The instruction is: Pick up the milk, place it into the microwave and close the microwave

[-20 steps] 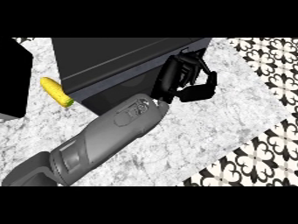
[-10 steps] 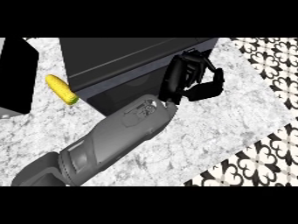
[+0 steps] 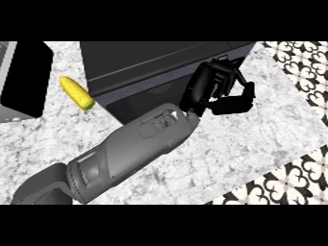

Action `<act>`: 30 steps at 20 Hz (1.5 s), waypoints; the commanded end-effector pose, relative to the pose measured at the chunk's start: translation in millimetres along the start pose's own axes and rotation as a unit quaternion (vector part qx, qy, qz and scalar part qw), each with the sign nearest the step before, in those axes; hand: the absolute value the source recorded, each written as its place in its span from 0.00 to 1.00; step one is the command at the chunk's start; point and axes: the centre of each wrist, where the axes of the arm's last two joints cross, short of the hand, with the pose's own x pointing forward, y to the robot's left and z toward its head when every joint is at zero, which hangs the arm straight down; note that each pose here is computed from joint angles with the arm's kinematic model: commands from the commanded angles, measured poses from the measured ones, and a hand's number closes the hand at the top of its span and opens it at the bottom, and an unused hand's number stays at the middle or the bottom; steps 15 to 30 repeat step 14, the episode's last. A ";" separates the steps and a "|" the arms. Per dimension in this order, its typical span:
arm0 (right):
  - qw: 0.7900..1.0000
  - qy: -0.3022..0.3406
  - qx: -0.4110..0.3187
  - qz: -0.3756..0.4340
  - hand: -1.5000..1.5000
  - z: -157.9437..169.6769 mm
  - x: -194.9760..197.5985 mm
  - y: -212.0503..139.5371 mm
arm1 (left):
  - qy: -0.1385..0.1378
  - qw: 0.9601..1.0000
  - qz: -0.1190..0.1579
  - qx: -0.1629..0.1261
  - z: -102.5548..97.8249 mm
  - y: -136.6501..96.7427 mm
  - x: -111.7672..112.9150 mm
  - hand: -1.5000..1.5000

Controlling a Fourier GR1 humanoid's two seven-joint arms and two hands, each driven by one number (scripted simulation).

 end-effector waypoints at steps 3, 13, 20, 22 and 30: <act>1.000 -0.007 -0.011 0.010 0.00 1.9 12.4 -4.4 | 0.079 0.987 -0.046 0.132 -3.2 70.2 -45.9 1.00; 0.999 -0.002 -0.030 0.015 0.00 12.4 23.4 -7.3 | 0.082 0.988 -0.034 0.126 2.8 81.2 -54.8 0.00; 1.000 -0.004 -0.026 0.016 0.00 10.1 25.0 -6.9 | 0.075 0.989 -0.034 0.120 -0.1 77.6 -50.9 0.00; 1.000 -0.004 -0.026 0.016 0.00 10.1 25.0 -6.9 | 0.075 0.989 -0.034 0.120 -0.1 77.6 -50.9 0.00; 1.000 -0.004 -0.026 0.016 0.00 10.1 25.0 -6.9 | 0.075 0.989 -0.034 0.120 -0.1 77.6 -50.9 0.00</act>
